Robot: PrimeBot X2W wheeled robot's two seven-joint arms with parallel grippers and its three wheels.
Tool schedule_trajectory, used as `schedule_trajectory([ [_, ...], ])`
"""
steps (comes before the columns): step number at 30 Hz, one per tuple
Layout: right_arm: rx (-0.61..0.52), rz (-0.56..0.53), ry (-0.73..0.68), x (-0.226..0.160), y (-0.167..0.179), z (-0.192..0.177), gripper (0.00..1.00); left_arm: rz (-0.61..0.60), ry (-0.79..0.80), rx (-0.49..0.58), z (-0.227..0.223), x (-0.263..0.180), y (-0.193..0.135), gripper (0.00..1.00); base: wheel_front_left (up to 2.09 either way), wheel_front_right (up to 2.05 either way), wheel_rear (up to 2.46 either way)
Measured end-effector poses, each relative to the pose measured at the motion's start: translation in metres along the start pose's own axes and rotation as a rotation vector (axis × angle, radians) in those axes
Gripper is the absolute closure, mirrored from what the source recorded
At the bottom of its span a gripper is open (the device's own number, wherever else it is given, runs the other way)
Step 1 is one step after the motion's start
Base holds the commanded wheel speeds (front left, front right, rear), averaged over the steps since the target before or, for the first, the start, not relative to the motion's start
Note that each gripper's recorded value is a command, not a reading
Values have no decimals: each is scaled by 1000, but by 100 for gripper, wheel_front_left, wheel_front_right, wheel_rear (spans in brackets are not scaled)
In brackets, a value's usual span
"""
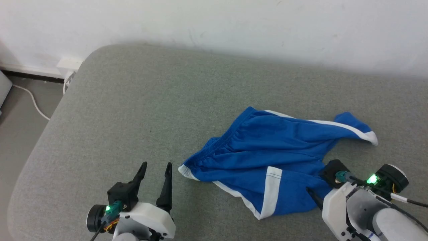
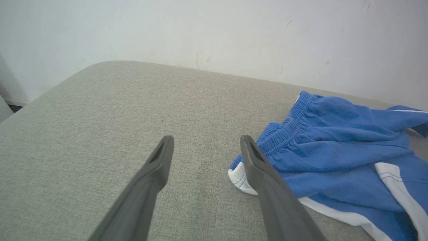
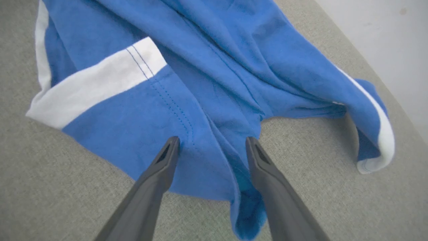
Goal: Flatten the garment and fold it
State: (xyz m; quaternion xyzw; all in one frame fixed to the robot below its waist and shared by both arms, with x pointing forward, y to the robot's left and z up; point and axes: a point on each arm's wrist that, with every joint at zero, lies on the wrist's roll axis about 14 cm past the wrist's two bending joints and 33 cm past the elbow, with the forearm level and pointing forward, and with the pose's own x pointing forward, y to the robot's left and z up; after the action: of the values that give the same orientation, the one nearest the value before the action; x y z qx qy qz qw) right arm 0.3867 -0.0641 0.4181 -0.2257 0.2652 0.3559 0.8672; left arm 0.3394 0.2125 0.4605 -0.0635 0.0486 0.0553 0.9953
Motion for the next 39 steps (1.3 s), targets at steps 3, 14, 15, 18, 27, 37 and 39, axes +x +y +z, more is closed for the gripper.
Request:
schedule_trajectory([
  [3, -19, 25, 52, 9, 2, -9, 0, 6, 16, -5, -6, 0, 2, 0, 0, 0, 0],
  [14, -10, 27, 28, 9, -7, -12, 100, 3, 46, -4, -17, 0, 1, 0, 0, 0, 0],
  [15, -6, 3, 2, 7, -15, -7, 100, -2, 46, -6, -17, 1, 0, 0, 0, 0, 0],
  [18, 6, -84, -82, -5, -42, 6, 100, -11, 43, -2, -16, 3, -3, 0, 0, 0, 0],
  [27, 43, -422, -262, -64, -124, 7, 100, -78, 42, 4, -16, 11, -23, 0, 0, 0, 0],
  [37, 340, -545, -103, -88, -100, -99, 0, -156, 83, -1, -29, 18, -49, 0, 0, 0, 0],
  [39, 374, -571, -42, -94, -99, -125, 0, -170, 96, 0, -34, 18, -53, 0, 0, 0, 0],
])
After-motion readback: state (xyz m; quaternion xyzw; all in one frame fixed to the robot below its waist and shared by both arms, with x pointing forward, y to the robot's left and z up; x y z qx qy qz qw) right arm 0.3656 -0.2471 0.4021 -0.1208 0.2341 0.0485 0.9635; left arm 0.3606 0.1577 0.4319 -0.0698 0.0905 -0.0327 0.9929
